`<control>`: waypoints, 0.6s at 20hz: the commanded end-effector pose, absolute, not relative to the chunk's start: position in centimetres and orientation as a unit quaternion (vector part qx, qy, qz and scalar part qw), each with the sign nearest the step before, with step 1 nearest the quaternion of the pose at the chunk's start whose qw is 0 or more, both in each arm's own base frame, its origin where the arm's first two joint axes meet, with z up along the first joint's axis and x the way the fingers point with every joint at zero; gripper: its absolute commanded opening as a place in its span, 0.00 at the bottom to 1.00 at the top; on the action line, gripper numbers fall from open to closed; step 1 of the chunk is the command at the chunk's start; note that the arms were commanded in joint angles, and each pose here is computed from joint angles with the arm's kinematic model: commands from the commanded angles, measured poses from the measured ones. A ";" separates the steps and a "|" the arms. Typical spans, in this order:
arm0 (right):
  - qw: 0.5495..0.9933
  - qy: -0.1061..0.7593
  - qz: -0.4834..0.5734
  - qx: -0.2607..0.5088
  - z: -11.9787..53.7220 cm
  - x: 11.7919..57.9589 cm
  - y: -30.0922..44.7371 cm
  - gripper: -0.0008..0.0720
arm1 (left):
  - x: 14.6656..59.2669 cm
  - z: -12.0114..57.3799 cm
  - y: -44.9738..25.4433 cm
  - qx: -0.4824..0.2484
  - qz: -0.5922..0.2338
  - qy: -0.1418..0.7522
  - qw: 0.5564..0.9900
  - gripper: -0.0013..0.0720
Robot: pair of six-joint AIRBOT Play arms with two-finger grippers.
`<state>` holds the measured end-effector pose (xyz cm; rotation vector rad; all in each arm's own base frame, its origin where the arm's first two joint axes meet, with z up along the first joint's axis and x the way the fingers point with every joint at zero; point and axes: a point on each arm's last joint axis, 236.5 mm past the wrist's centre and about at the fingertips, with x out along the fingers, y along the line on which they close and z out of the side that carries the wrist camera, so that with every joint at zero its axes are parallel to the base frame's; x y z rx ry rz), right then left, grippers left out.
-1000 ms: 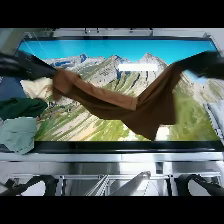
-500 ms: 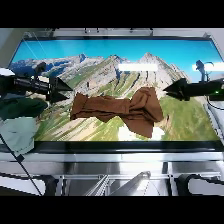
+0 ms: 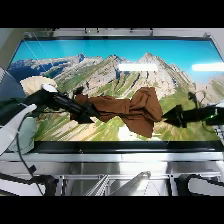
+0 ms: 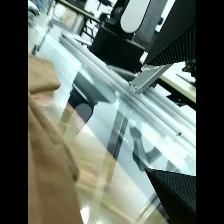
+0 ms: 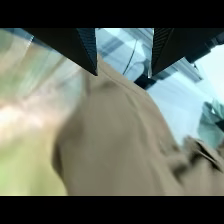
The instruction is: Fold the shirts.
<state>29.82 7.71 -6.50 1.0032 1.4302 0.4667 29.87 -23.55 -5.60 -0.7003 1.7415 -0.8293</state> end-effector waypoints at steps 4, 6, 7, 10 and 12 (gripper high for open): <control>0.620 0.657 0.159 0.398 -12.0 26.1 10.9 0.52 | 31.6 -9.5 -28.7 -0.245 -0.359 0.739 0.514 0.97; 0.623 0.666 0.166 0.374 -12.4 25.9 12.5 0.52 | 32.4 -10.4 -28.9 -0.253 -0.349 0.748 0.506 0.97; 0.628 0.669 0.165 0.363 -12.8 25.9 13.0 0.52 | 32.6 -10.8 -29.0 -0.255 -0.347 0.751 0.500 0.97; 0.639 0.654 0.172 0.366 -12.5 26.9 14.8 0.17 | 33.0 -10.9 -29.3 -0.252 -0.357 0.757 0.485 0.29; 0.642 0.645 0.182 0.372 -11.9 27.5 15.3 0.03 | 33.8 -10.5 -29.5 -0.249 -0.364 0.751 0.492 0.02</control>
